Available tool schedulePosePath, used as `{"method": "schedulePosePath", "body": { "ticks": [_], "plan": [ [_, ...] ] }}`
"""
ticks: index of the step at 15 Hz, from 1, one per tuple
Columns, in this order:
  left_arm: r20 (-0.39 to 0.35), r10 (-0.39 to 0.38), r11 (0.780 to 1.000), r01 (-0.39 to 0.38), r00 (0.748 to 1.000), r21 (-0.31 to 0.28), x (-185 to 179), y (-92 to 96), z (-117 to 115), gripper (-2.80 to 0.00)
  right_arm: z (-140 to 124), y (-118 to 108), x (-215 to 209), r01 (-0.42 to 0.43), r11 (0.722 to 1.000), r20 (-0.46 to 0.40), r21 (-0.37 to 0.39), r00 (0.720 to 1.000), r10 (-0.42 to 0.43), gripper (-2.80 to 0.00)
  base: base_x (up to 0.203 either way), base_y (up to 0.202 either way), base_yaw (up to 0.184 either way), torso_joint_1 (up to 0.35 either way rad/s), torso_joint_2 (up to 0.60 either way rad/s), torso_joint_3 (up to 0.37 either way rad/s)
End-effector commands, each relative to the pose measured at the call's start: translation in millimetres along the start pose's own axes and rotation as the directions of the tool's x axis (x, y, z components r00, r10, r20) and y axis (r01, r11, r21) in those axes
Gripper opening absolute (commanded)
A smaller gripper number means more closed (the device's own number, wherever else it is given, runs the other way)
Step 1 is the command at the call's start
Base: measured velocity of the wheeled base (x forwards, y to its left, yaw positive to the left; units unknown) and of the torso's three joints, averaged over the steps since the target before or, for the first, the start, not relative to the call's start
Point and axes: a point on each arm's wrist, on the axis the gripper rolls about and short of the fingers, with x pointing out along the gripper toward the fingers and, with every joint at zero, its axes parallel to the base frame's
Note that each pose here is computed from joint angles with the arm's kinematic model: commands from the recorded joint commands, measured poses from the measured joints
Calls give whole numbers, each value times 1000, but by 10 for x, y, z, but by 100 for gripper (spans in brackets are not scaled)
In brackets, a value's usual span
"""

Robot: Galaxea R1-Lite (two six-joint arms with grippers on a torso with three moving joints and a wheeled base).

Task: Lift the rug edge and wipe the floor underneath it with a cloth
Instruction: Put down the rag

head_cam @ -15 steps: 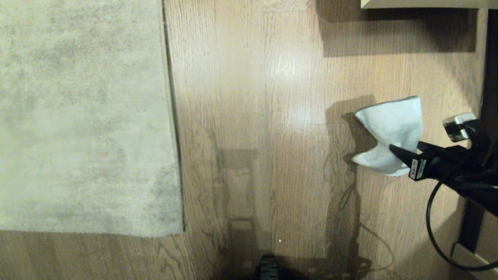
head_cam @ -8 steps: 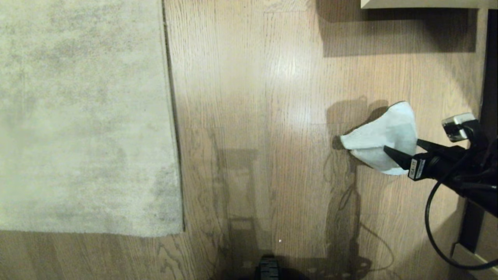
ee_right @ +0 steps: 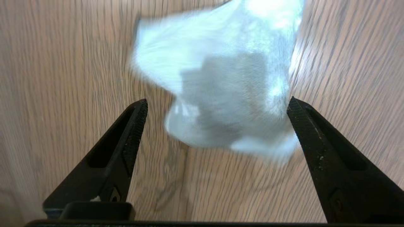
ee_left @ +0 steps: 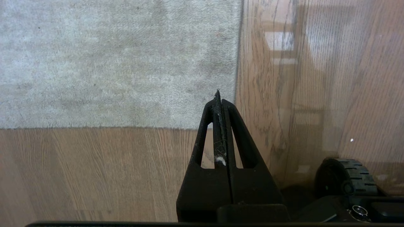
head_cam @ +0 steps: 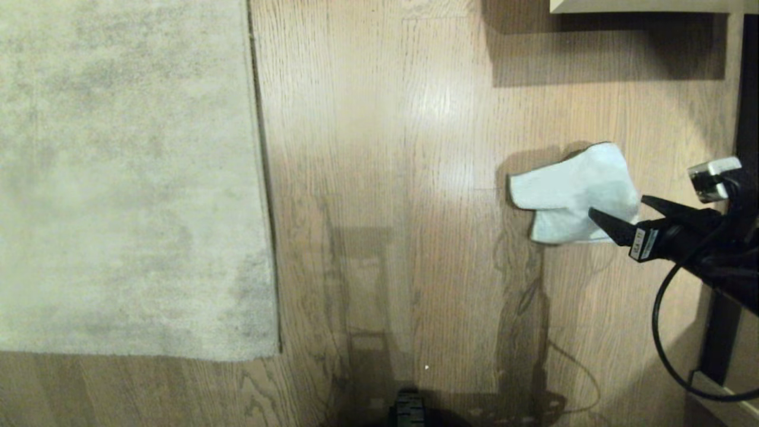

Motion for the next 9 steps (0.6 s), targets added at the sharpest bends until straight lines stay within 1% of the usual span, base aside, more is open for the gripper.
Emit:
{"method": "schedulePosePath", "body": {
  "ticks": [1,2,3,5,9],
  "plan": [
    [0,-1,1000,1,1000,0,0,0,0,-280,93,-88,-54,40,999,40,-11,998,-40,0,0,0,0,0,0,0],
    [0,-1,1000,1,1000,0,0,0,0,-280,82,-103,-74,48,999,37,-16,998,-48,0,0,0,0,0,0,0],
    [0,0,1000,0,1000,0,0,0,0,-280,86,-74,-80,36,999,38,-19,999,-35,0,0,0,0,0,0,0],
    [0,-1,1000,1,1000,0,0,0,0,-280,114,47,-79,-12,999,47,-36,999,14,0,0,0,0,0,0,0],
    [0,-1,1000,1,1000,0,0,0,0,-280,41,44,-142,-7,1000,20,-31,1000,8,0,0,0,0,0,0,0]
  ]
}}
